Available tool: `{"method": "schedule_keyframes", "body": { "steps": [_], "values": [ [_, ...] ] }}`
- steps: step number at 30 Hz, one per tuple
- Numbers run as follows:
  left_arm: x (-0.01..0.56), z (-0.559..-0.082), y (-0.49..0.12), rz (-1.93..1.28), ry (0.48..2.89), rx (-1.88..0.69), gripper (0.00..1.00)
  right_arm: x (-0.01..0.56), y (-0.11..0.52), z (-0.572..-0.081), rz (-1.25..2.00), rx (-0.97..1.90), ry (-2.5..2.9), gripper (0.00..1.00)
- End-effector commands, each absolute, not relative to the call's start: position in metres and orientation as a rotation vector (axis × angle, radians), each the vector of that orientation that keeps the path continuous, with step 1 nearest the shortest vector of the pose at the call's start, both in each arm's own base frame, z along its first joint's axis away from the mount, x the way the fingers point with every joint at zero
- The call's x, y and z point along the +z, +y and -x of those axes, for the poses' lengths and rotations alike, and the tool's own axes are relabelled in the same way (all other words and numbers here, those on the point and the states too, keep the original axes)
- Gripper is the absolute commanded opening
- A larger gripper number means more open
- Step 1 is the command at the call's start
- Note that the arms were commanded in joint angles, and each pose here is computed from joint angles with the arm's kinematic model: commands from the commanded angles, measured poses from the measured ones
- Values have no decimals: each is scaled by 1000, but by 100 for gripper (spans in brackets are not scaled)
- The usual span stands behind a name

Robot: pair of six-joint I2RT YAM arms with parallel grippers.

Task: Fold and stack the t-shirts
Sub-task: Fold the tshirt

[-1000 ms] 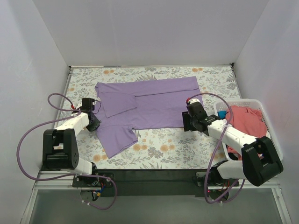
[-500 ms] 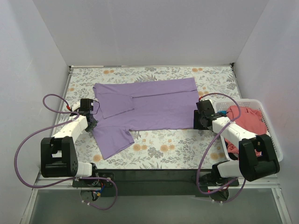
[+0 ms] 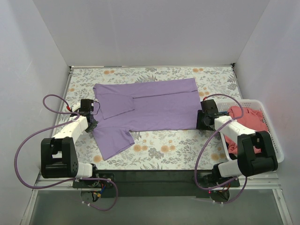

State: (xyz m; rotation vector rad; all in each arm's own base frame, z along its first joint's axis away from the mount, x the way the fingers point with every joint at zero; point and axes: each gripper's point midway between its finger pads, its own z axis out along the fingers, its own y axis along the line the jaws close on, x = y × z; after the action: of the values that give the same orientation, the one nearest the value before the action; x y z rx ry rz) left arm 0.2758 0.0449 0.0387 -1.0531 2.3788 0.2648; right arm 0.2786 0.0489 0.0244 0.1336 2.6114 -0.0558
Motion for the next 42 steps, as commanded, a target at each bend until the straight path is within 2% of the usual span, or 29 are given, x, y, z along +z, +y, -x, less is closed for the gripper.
{"method": "schedule_keyframes", "body": {
  "steps": [1,13,17,19,23,24,26,33,42],
  "values": [
    [45,-276,50,1055,2343,292,0,31,53,-292,-164,-11,2570,52],
    [47,-277,50,1056,2333,284,0,25,50,-292,-189,-12,2582,52],
    [47,-276,50,1058,2335,286,0,11,43,-282,-202,-43,2622,47],
    [48,-277,49,1064,2332,274,0,8,42,-279,-206,-40,2629,39],
    [55,-278,45,1079,2307,228,0,11,42,-277,-202,-29,2626,16],
    [57,-278,45,1090,2296,221,0,15,42,-277,-202,-25,2617,7],
    [63,-276,46,1103,2276,217,0,18,42,-275,-196,-25,2618,1],
    [78,-269,48,1133,2256,209,0,51,43,-275,-198,6,2557,1],
    [93,-301,44,1134,2261,151,0,87,52,-321,-213,36,2487,1]
  ]
}}
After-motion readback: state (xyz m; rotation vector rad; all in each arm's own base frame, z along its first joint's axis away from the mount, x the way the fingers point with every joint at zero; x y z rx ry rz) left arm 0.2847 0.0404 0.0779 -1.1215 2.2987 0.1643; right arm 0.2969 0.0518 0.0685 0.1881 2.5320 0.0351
